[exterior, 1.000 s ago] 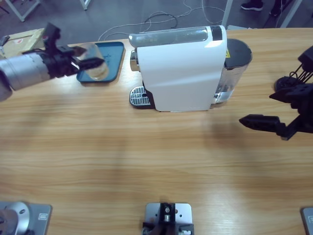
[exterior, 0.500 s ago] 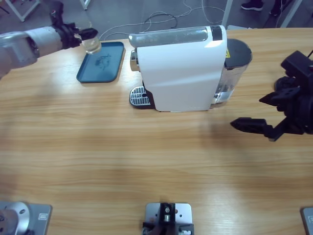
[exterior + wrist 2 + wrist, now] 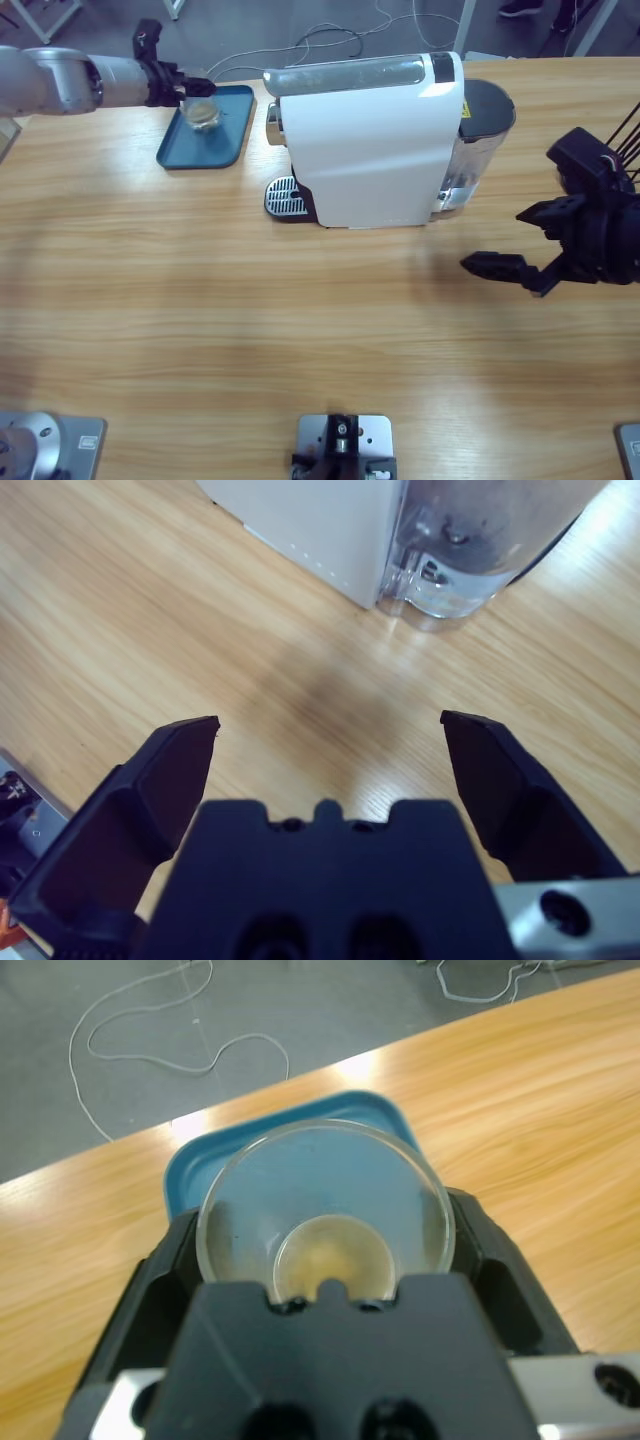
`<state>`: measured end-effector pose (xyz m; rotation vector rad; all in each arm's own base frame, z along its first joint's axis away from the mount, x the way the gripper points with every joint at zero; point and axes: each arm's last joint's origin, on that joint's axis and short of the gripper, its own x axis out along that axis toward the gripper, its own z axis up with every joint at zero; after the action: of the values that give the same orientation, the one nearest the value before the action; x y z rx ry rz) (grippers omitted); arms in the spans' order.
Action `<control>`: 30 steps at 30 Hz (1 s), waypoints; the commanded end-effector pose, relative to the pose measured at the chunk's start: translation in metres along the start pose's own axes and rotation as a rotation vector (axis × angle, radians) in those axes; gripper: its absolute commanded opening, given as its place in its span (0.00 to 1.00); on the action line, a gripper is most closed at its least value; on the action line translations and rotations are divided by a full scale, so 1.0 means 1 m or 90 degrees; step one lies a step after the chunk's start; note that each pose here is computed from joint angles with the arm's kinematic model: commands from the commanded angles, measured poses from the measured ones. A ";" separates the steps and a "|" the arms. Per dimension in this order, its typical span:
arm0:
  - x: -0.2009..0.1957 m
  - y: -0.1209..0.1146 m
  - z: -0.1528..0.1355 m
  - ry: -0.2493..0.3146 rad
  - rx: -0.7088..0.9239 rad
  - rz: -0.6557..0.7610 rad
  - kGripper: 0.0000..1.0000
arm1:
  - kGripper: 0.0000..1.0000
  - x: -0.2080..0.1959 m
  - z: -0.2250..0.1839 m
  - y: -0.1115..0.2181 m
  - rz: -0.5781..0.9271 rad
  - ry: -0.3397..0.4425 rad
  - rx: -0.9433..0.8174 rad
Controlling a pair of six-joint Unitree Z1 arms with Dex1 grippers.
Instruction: Pour coffee
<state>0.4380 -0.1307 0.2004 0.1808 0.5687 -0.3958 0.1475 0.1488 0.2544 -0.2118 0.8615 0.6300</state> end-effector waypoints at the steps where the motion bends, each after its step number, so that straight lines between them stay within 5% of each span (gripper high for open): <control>1: 0.020 -0.004 -0.017 0.067 -0.003 0.011 0.00 | 1.00 -0.031 -0.022 -0.004 -0.001 -0.024 -0.006; 14: 0.031 -0.007 -0.020 0.168 -0.004 -0.004 0.00 | 1.00 -0.036 -0.022 -0.005 -0.001 -0.029 -0.006; 15: 0.032 -0.007 -0.021 0.181 -0.005 -0.005 0.17 | 1.00 -0.036 -0.022 -0.005 -0.001 -0.029 -0.006; 16: 0.033 -0.007 -0.021 0.189 -0.005 -0.005 0.63 | 1.00 -0.035 -0.022 -0.005 -0.001 -0.028 -0.006; 17: 0.033 -0.008 -0.021 0.190 -0.004 -0.002 0.89 | 1.00 -0.035 -0.022 -0.005 0.000 -0.027 -0.006; 18: 0.032 -0.009 -0.022 0.191 0.000 -0.002 0.98 | 1.00 -0.034 -0.022 -0.005 -0.001 -0.025 -0.006; 23: 0.014 -0.009 -0.021 0.194 0.000 0.021 0.99 | 1.00 -0.032 -0.022 -0.005 -0.003 -0.019 -0.008; 30: -0.097 -0.009 0.039 0.084 -0.005 0.043 0.99 | 1.00 -0.048 -0.013 -0.005 -0.011 -0.053 -0.019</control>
<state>0.4354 -0.1342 0.2033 0.2371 0.7854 -0.3435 0.1268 0.1270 0.2733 -0.1876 0.7998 0.6372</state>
